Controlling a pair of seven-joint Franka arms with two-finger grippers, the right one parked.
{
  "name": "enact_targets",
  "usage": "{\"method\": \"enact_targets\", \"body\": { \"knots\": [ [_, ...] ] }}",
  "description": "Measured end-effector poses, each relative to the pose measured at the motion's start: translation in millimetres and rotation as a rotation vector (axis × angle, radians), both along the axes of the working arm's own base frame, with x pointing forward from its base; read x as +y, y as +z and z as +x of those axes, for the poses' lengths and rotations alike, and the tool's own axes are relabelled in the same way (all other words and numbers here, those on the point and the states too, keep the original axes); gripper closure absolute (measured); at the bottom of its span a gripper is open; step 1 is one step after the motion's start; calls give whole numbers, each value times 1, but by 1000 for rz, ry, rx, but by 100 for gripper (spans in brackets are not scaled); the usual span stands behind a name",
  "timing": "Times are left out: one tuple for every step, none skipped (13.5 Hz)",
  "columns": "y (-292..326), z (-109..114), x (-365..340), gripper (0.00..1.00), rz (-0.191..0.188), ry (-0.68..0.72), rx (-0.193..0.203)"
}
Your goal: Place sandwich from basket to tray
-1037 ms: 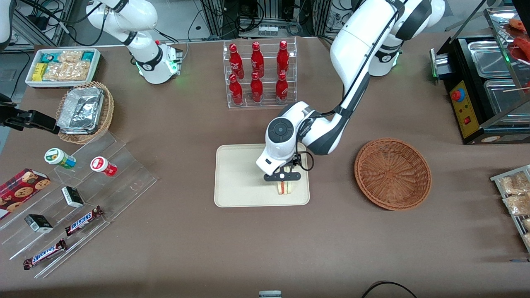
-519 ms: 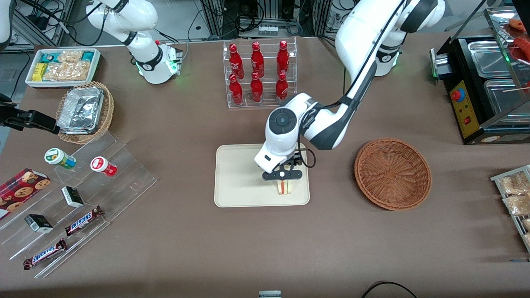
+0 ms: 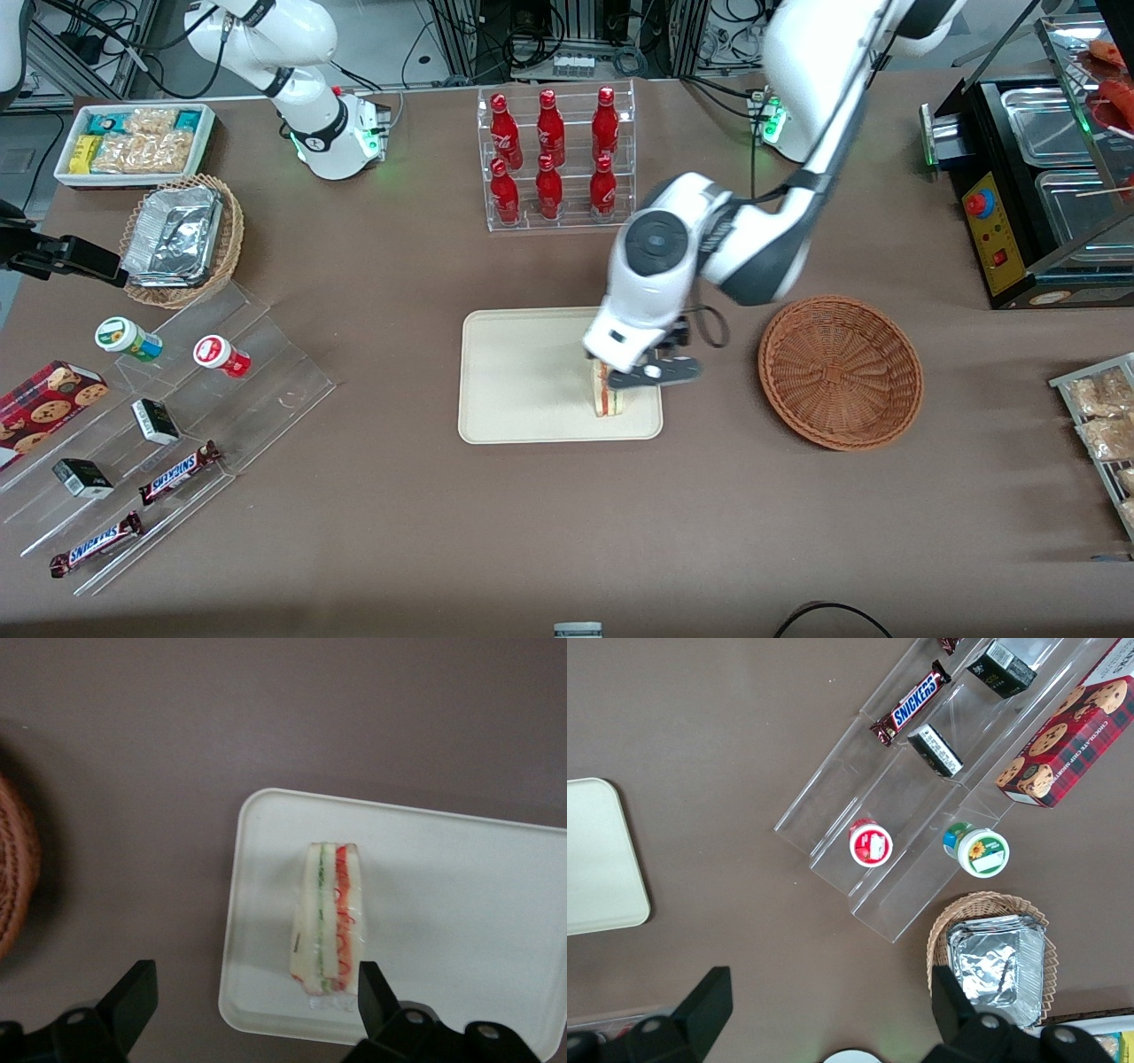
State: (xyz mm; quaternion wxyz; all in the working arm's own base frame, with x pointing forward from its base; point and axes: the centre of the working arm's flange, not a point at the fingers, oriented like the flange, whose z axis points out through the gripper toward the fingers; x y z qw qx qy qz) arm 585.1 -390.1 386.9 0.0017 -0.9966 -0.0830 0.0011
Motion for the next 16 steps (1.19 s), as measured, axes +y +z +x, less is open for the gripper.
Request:
{"method": "enact_targets", "body": {
  "knots": [
    [6,10,20,0,3,11,7],
    [10,18,38,0,8,19,16],
    [12,25,56,0,11,24,20],
    [15,31,76,0,13,23,24],
    [18,35,95,0,18,18,31],
    [20,38,116,0,24,10,42],
    [23,39,138,0,29,0,52],
    [27,38,160,0,32,-15,59],
    [30,36,181,0,34,-30,65],
    [35,32,200,0,36,-44,69],
    [41,27,218,0,39,-54,73],
    [49,20,235,0,40,-60,82],
    [60,13,251,0,41,-69,98],
    [71,5,264,0,43,-77,116],
    [84,-3,275,0,45,-81,129],
    [98,-10,281,0,47,-82,133]
  ]
}}
